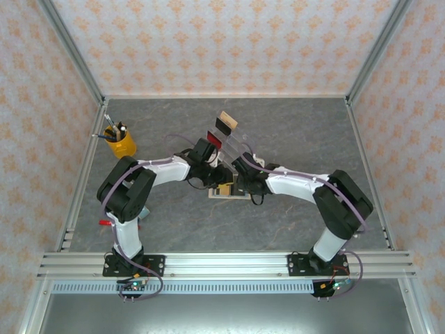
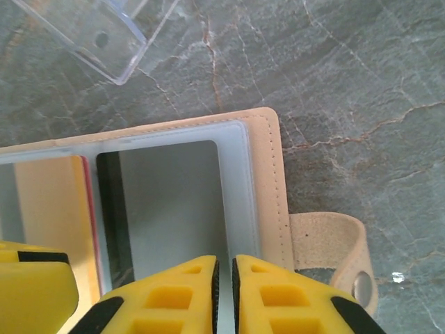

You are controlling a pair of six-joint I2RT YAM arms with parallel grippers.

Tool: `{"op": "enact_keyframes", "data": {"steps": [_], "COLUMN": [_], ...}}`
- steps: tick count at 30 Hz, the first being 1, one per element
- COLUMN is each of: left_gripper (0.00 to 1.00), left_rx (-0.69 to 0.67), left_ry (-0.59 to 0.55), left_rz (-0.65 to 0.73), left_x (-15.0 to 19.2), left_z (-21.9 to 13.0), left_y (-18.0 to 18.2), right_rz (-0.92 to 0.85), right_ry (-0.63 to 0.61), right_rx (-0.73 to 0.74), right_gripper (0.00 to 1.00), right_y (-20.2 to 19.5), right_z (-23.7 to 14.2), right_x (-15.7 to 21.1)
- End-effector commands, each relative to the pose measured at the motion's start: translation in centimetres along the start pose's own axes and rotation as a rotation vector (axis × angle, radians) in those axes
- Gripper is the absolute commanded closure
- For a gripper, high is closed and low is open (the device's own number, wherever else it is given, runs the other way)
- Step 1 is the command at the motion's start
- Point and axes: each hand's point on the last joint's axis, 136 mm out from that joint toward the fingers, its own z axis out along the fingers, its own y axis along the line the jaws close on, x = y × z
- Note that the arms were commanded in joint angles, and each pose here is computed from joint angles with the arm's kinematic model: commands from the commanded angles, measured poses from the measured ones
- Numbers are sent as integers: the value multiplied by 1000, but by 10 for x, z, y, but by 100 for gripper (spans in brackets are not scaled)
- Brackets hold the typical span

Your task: Take the credit cards out of the card holder

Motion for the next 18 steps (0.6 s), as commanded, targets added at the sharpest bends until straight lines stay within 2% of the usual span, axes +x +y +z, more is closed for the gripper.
{"op": "enact_keyframes", "data": {"steps": [1,12,18], "left_gripper": [72,72,72], "left_rx": [4,-63,-48], "left_ry": [4,47,58], "left_rz": [-19,-75,-71], "left_x": [-1,7,8], "left_z": [6,21,23], "left_y": [4,31,28], "right_rz": [12,23,37], "right_ry": [21,100,122], "right_rx": [49,10,-9], "right_gripper": [84,84,85], "right_y": [-7,-3,-2], "right_z": [6,25,29], "right_x": [2,19,22]}}
